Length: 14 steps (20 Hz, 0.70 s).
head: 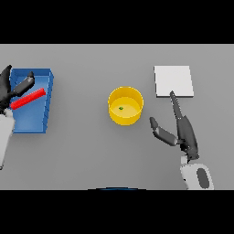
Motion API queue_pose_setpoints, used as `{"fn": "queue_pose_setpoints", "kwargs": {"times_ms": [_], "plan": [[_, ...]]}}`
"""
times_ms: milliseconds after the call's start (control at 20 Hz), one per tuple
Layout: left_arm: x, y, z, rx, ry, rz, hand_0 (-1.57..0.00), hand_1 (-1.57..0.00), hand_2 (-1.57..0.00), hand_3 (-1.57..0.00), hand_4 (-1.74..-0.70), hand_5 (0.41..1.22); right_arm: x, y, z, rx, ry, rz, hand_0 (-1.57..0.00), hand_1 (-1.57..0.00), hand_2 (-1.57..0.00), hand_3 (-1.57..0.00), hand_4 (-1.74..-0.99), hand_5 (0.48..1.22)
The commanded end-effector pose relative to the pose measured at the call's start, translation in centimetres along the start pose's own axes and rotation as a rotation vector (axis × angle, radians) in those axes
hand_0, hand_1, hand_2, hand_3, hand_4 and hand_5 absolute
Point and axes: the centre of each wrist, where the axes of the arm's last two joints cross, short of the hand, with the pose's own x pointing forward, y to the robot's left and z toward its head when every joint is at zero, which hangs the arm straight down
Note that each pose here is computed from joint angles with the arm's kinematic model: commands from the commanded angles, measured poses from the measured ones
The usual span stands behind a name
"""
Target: Pick up the red beaker and tilt it to pour out 1 green nut into yellow bowl. Pick up the yellow bowl and place it on the metallic measuring scale.
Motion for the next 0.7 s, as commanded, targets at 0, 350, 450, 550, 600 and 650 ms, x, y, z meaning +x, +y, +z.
{"fn": "queue_pose_setpoints", "kwargs": {"times_ms": [0, 350, 450, 550, 600, 650], "plan": [[0.5, -0.2, -0.1, 0.007, -0.007, 0.001, -0.08, -0.07, -0.07, -0.07, -0.77, 0.655, 0.0, 0.0, 0.0, 0.058, -0.033, 0.012, 0.0, 0.0, 0.0, 0.0, -1.014, 0.666], [0.6, 0.4, 0.4, 0.011, -0.051, 0.007, -0.02, -0.01, -0.01, -0.01, -0.74, 0.673, 3.0, -2.1, -5.1, 0.42, -0.141, 0.483, 0.0, 0.0, 0.0, 0.0, -1.151, 0.672], [0.5, 0.1, 0.4, 0.008, -0.048, -0.003, -0.01, -0.01, -0.01, -0.01, -0.73, 0.68, 3.4, -2.0, -6.3, 0.519, -0.164, 0.594, 0.0, 0.0, 0.0, 0.0, -1.192, 0.677], [0.6, 0.5, 0.2, 0.005, -0.052, -0.001, -0.01, 0.0, -0.01, 0.0, -0.74, 0.689, 4.2, -1.4, -7.6, 0.595, -0.207, 0.672, 0.0, 0.0, 0.0, 0.0, -1.207, 0.674], [0.4, 0.5, 0.2, 0.004, -0.047, -0.004, 0.0, 0.0, 0.0, 0.0, -0.74, 0.693, 4.6, -1.1, -8.6, 0.633, -0.229, 0.739, 0.0, 0.0, 0.0, 0.0, -1.217, 0.676], [0.6, 0.2, 0.2, 0.001, -0.043, -0.013, 0.0, 0.0, 0.0, 0.0, -0.74, 0.696, 5.0, -1.0, -9.0, 0.683, -0.263, 0.791, 0.0, 0.0, 0.0, 0.0, -1.225, 0.684]]}}
